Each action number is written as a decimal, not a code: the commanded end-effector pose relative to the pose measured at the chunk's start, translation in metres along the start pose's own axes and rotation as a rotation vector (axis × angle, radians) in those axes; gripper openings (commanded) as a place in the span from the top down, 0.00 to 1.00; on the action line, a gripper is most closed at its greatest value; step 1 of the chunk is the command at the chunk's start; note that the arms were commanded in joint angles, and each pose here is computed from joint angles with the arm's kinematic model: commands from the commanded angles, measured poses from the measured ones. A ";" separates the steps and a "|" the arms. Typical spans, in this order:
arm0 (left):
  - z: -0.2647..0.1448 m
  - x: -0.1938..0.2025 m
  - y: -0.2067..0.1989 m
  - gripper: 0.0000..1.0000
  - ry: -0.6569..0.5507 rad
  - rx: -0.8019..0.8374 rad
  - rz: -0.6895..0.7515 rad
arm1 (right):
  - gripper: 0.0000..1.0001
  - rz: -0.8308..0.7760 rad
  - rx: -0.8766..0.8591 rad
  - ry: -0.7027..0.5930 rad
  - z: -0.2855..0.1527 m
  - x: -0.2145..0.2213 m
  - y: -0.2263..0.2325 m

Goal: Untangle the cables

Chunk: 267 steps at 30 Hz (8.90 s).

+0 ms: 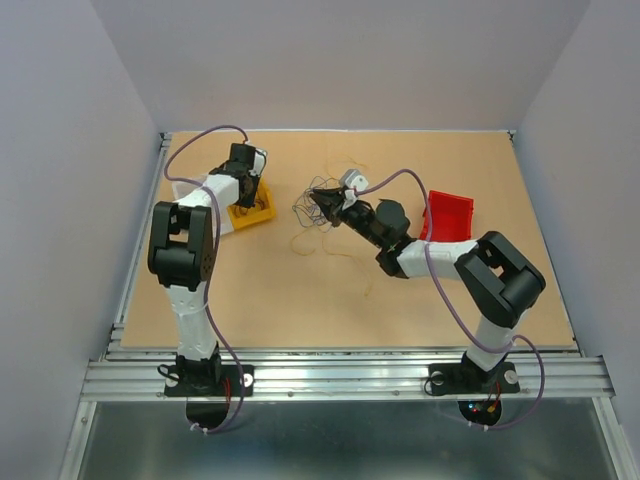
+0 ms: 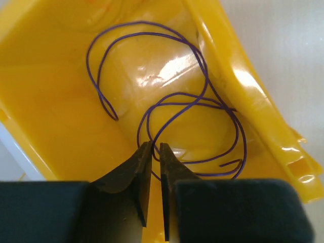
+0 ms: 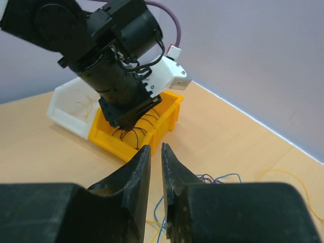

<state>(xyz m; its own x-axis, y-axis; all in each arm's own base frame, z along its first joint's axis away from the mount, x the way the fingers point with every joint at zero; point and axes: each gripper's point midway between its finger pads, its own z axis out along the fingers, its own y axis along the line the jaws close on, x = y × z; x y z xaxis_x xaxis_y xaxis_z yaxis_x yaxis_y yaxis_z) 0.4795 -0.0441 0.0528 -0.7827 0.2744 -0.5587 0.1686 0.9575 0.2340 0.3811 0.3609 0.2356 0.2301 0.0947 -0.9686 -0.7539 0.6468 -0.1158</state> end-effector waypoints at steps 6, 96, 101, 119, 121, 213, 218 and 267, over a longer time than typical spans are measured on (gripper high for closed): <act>-0.064 -0.050 0.031 0.39 -0.265 -0.104 -0.056 | 0.79 0.253 0.303 0.289 0.005 0.038 -0.046; -0.265 0.035 -0.188 0.18 -1.041 1.007 0.690 | 0.99 0.465 -0.484 0.245 -0.054 -0.046 0.111; -0.260 0.034 -0.192 0.32 -1.018 1.004 0.688 | 0.99 0.461 -0.479 0.232 -0.052 -0.044 0.110; -0.272 0.029 -0.193 0.51 -1.017 1.043 0.666 | 0.99 0.476 -0.490 0.225 -0.047 -0.041 0.113; -0.273 0.027 -0.192 0.43 -1.017 1.036 0.661 | 1.00 0.477 -0.491 0.223 -0.047 -0.041 0.113; -0.014 0.044 0.118 0.56 -0.079 -0.127 -0.205 | 0.20 0.429 0.207 0.185 -0.077 -0.019 -0.001; -0.054 0.027 0.129 0.46 -0.201 -0.167 -0.225 | 0.22 0.446 0.161 0.244 -0.059 0.002 0.005; -0.277 -0.106 -0.028 0.23 -1.146 0.288 0.008 | 0.24 0.335 0.813 0.559 0.058 0.181 -0.243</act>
<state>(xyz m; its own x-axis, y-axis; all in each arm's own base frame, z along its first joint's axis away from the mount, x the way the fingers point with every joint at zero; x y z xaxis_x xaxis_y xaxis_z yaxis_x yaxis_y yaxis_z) 0.3751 -0.1235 0.2563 0.0283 0.1576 -0.9871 0.4642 0.8725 0.1526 0.6242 0.2746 0.0791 -0.4566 0.1725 -0.8728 -0.0763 0.9698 0.2316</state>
